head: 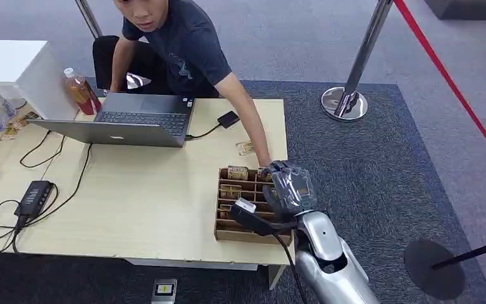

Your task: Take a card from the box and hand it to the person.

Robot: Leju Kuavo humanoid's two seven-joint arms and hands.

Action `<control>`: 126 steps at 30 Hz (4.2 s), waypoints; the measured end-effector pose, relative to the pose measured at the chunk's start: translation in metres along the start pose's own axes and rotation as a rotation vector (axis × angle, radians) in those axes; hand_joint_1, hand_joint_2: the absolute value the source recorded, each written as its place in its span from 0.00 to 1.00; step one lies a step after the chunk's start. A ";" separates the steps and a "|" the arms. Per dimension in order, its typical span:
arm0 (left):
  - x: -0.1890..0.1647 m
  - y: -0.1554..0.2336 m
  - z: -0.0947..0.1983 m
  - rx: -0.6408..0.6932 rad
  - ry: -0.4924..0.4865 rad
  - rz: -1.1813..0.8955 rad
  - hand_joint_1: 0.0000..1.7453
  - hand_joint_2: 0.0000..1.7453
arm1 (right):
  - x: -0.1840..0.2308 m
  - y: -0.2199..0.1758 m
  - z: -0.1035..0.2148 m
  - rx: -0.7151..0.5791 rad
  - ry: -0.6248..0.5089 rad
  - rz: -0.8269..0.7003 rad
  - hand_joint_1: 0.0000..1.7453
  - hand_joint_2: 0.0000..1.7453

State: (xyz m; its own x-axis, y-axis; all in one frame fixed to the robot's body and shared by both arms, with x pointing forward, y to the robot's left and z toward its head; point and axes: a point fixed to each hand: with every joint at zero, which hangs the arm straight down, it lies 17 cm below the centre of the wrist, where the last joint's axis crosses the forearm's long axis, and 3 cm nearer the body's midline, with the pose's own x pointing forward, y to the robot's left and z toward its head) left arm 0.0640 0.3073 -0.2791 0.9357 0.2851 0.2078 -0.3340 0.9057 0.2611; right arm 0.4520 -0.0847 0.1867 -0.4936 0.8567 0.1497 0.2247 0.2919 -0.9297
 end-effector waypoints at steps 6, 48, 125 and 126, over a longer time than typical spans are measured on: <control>0.000 0.000 0.000 0.000 0.000 0.000 0.00 0.00 | 0.000 0.000 0.000 -0.001 0.000 0.000 0.53 1.00; 0.000 0.000 0.000 0.000 0.000 0.000 0.00 0.00 | 0.000 -0.001 -0.001 -0.002 -0.001 0.001 0.47 1.00; 0.008 -0.002 -0.001 -0.040 -0.049 -0.075 0.00 0.00 | -0.057 0.007 0.064 0.002 0.140 -0.007 0.48 1.00; 0.008 -0.002 -0.001 -0.040 -0.049 -0.075 0.00 0.00 | -0.057 0.007 0.064 0.002 0.140 -0.007 0.47 1.00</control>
State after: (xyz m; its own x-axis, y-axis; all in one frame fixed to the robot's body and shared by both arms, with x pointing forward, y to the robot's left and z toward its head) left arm 0.0720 0.3074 -0.2786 0.9509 0.2009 0.2353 -0.2573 0.9359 0.2405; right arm 0.4281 -0.1586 0.1502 -0.3727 0.9057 0.2017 0.2197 0.2973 -0.9291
